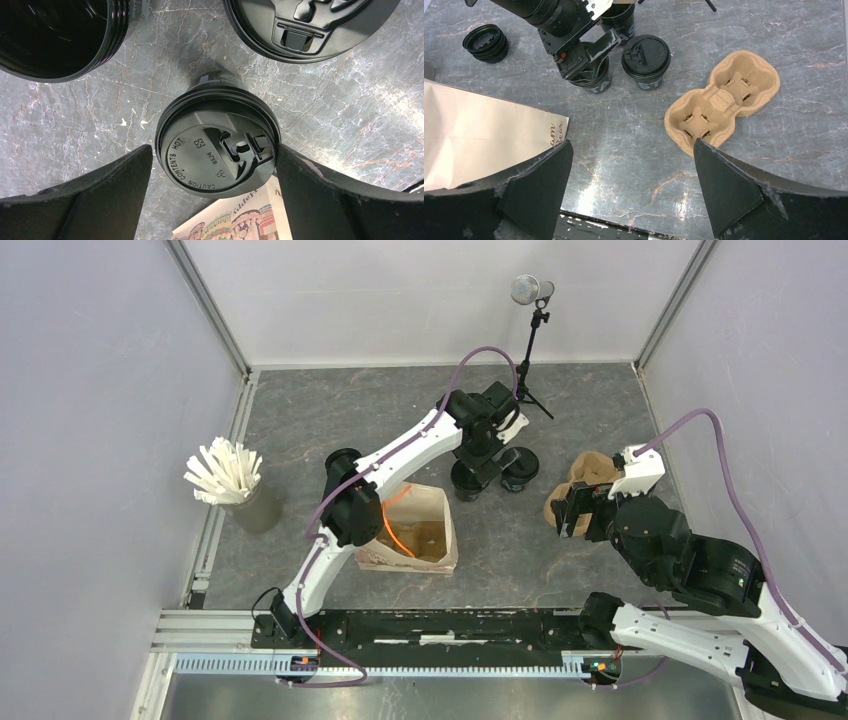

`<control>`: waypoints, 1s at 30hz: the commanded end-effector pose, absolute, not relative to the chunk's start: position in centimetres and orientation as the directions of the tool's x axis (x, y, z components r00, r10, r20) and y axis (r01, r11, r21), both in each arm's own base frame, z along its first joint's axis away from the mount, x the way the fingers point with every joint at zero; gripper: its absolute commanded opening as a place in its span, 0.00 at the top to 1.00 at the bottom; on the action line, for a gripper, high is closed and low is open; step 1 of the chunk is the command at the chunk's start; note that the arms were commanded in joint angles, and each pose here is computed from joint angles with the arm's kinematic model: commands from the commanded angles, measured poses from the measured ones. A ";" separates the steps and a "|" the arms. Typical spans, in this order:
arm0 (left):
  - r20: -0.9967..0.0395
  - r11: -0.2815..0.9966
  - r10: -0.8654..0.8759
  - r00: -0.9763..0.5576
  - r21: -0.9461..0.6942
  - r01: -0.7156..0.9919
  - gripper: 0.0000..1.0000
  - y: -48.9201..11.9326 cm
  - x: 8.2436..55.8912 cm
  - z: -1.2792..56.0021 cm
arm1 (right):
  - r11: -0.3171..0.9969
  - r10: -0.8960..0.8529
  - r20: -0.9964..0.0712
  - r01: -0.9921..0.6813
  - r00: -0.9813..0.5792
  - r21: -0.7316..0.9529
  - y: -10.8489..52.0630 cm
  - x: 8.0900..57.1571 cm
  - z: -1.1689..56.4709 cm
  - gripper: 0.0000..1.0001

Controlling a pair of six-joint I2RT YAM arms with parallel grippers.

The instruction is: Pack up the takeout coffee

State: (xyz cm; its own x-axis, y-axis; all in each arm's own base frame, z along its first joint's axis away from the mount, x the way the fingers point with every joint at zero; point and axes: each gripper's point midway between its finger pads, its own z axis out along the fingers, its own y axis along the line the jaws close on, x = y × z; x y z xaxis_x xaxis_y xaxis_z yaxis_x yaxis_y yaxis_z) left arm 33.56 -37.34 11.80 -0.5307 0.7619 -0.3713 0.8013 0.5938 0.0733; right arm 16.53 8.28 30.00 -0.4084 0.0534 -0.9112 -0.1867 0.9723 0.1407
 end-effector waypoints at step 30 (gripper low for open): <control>-0.410 0.561 0.754 -0.513 -0.005 0.828 0.25 -38.6 29.4 15.6 | 0.960 0.118 -0.913 -0.190 -0.390 0.205 8.6 16.5 30.6 0.03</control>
State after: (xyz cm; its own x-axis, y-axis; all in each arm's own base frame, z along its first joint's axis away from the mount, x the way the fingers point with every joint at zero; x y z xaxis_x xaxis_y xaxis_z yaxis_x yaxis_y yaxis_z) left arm 32.22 -37.69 11.84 -0.5226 0.7725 -0.3607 0.8172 0.5745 0.0464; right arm 16.36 8.36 30.05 -0.4074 0.0695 -0.9106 -0.1944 0.9677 0.1608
